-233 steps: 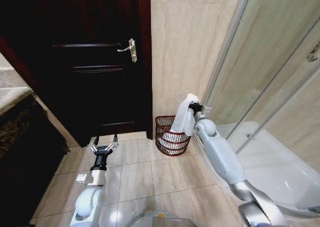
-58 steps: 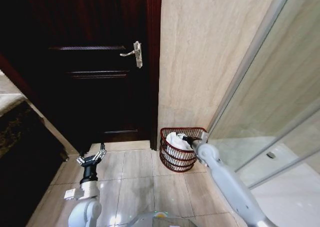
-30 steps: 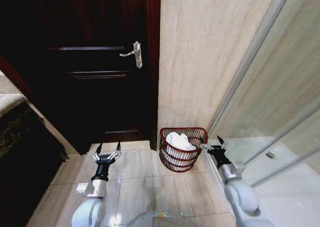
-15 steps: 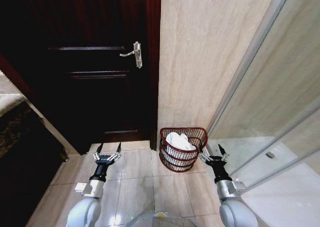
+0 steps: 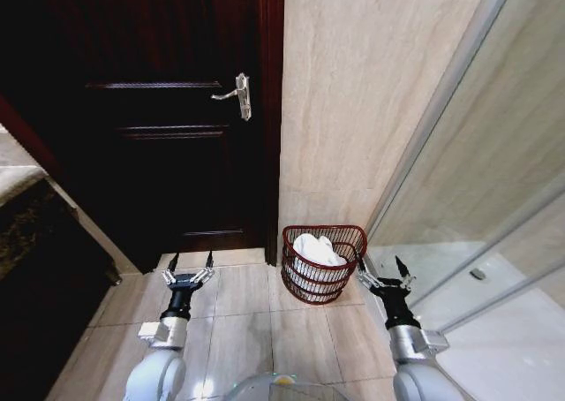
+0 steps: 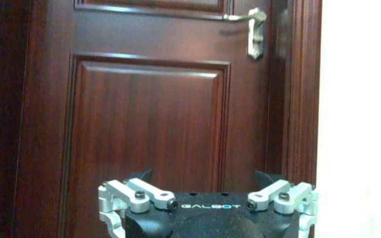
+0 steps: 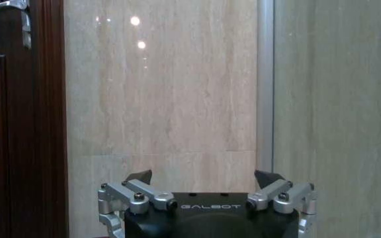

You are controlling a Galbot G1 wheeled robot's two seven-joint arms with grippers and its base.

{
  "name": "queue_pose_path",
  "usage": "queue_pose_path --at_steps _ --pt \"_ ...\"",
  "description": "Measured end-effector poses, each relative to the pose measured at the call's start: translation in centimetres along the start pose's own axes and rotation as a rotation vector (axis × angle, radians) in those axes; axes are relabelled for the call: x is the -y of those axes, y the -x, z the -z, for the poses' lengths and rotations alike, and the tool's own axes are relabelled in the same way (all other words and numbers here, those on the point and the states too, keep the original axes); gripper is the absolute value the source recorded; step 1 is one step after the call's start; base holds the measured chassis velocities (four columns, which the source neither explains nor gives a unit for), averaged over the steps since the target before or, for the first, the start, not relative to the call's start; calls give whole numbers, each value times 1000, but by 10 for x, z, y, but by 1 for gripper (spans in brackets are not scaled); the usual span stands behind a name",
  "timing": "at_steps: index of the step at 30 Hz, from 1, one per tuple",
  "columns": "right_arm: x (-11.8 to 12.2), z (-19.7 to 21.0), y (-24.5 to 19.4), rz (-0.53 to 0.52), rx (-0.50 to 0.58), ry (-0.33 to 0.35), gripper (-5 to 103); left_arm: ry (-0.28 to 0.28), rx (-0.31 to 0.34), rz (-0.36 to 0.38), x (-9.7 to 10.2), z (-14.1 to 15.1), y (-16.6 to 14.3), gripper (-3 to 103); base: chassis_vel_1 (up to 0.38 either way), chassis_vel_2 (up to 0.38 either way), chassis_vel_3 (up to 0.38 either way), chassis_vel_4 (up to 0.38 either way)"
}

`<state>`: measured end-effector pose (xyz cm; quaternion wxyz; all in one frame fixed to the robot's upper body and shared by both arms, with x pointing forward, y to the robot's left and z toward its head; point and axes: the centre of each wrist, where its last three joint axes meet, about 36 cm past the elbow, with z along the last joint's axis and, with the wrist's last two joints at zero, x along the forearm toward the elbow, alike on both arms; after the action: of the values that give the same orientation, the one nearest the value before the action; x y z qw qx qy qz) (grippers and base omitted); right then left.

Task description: Discard the used towel into the hamper.

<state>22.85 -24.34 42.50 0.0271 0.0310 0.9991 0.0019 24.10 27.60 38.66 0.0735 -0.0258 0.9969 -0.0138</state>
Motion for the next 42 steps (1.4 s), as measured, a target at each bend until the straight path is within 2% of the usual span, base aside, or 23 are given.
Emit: queue_pose_path --at_steps 5,13,28,34,42 --pt "-1 -3 -4 12 -3 -12 100 24 33 13 -8 -2 -1 100 0 0 0 0" --pt "-3 -4 -12 13 -12 -29 100 7 18 21 -12 0 -1 100 0 0 0 0" --pt "-3 1 -18 7 -23 -61 100 -5 0 26 -2 4 -2 100 12 -18 -11 19" --pt "-5 -1 -20 6 -6 -57 100 7 -23 29 2 5 -4 100 37 -123 -30 120" --pt "-7 -6 -24 13 -10 -56 100 -1 -9 30 2 8 -1 100 18 -88 -8 89"
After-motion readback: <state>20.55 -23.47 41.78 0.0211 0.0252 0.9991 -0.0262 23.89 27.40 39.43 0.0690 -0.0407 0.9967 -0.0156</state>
